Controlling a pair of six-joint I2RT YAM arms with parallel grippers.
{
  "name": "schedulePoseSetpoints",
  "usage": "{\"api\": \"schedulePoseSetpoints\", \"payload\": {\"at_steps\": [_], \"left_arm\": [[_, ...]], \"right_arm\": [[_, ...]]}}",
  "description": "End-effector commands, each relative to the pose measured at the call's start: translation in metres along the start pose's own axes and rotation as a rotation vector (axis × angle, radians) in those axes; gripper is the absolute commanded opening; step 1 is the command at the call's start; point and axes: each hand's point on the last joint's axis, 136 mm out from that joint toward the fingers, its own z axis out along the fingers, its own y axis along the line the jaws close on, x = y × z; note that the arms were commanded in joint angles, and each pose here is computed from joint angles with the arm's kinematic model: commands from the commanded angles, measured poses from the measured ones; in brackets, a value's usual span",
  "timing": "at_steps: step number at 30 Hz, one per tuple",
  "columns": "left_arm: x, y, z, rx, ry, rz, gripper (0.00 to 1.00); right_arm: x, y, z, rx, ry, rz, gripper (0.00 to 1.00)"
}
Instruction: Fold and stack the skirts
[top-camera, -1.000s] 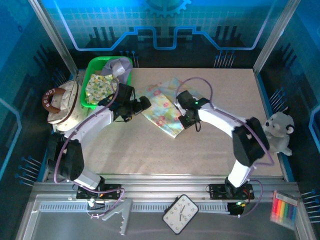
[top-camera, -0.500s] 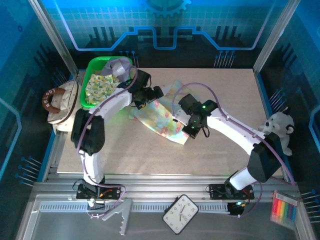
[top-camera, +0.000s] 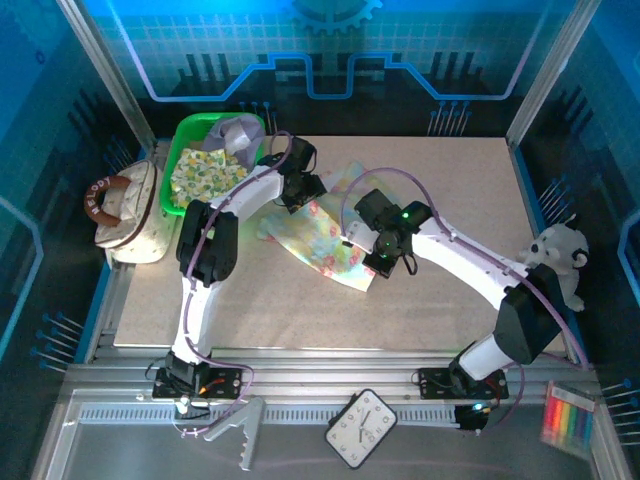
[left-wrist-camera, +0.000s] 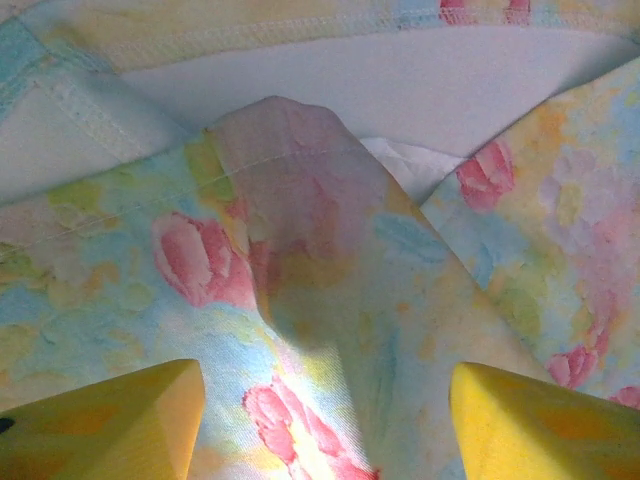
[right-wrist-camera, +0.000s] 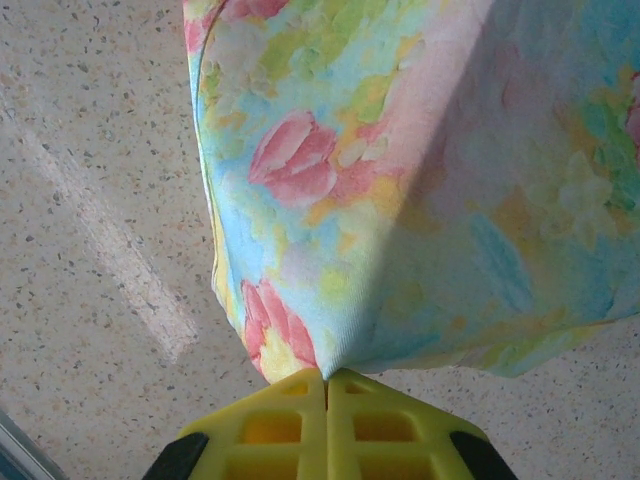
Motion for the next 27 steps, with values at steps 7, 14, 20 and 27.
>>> {"api": "schedulePoseSetpoints", "payload": {"at_steps": [7, 14, 20, 27], "left_arm": [[0.012, 0.000, 0.021, 0.025, 0.080, -0.073, 0.43], [0.011, 0.000, 0.019, 0.062, 0.095, -0.098, 0.14], [-0.015, -0.012, -0.035, 0.168, -0.042, -0.076, 0.00], [-0.040, -0.059, -0.169, 0.366, -0.236, 0.078, 0.00]], "right_arm": [[-0.007, 0.004, 0.001, -0.011, -0.025, -0.031, 0.00], [-0.008, 0.003, -0.004, 0.005, -0.046, -0.027, 0.00], [-0.006, -0.013, -0.016, 0.055, -0.076, 0.001, 0.00], [-0.012, -0.065, -0.091, 0.233, -0.259, 0.097, 0.00]]}}
